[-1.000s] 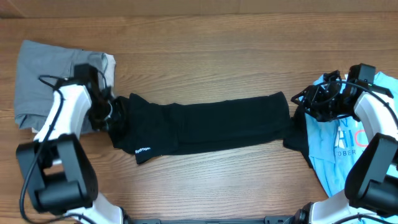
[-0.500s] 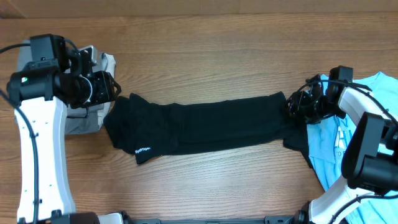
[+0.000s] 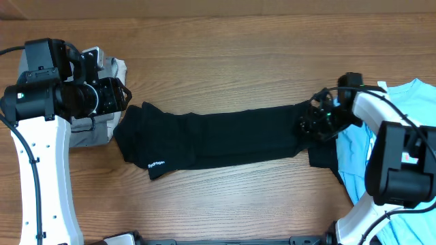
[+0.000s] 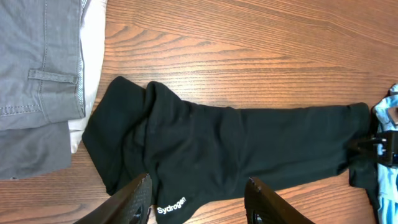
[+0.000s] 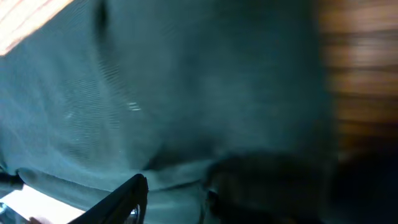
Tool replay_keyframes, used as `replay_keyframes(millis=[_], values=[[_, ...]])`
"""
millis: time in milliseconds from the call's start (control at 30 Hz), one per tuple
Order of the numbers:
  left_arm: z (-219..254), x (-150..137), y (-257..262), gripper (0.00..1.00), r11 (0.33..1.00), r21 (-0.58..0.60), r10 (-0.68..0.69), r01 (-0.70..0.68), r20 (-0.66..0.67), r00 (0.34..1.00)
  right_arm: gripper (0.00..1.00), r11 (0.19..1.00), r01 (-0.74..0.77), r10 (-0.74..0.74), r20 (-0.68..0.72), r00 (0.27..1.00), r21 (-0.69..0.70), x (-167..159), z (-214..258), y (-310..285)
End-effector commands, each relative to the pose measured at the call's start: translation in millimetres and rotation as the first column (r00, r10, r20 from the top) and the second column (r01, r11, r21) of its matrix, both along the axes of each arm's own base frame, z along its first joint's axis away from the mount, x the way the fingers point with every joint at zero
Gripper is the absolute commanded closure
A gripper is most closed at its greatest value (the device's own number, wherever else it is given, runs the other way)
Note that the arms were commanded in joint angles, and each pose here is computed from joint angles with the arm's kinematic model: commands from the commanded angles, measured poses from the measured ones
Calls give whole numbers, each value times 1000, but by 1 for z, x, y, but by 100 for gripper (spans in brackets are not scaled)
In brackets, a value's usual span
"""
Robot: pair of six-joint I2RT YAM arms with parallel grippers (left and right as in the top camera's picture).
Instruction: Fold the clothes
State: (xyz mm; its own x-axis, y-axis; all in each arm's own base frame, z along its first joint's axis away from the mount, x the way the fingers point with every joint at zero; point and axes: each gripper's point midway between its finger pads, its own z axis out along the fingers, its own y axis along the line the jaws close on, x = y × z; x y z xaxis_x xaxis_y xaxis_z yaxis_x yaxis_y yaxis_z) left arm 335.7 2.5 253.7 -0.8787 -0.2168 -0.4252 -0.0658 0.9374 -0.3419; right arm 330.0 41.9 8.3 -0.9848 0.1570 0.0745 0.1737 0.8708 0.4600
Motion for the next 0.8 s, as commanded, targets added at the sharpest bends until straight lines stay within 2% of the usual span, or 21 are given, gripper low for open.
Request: replay_keyframes(millis=[0,133,333,433,600,767], values=[[11,-1,-4,48,1000,-4,-27,27,34,999,54,998,-22,19,-64,998,-52,-15,-24,-3],[9,-3,-5,49,1000,-4,-31,31,22,999,54,994,11,-19,-70,997,-106,-13,-27,-17],[8,-5,-5,49,999,-4,-33,33,16,999,27,988,95,-97,-10,995,-122,6,-24,-45],[8,-5,-5,49,999,-4,-33,33,16,999,18,984,136,-135,10,991,-118,10,-25,-58],[9,-4,-5,49,999,-4,-34,34,20,999,24,988,155,-155,34,987,2,16,-19,-48],[9,-5,-6,51,999,-8,-36,36,18,999,33,995,101,-101,-6,995,18,4,-28,-27]])
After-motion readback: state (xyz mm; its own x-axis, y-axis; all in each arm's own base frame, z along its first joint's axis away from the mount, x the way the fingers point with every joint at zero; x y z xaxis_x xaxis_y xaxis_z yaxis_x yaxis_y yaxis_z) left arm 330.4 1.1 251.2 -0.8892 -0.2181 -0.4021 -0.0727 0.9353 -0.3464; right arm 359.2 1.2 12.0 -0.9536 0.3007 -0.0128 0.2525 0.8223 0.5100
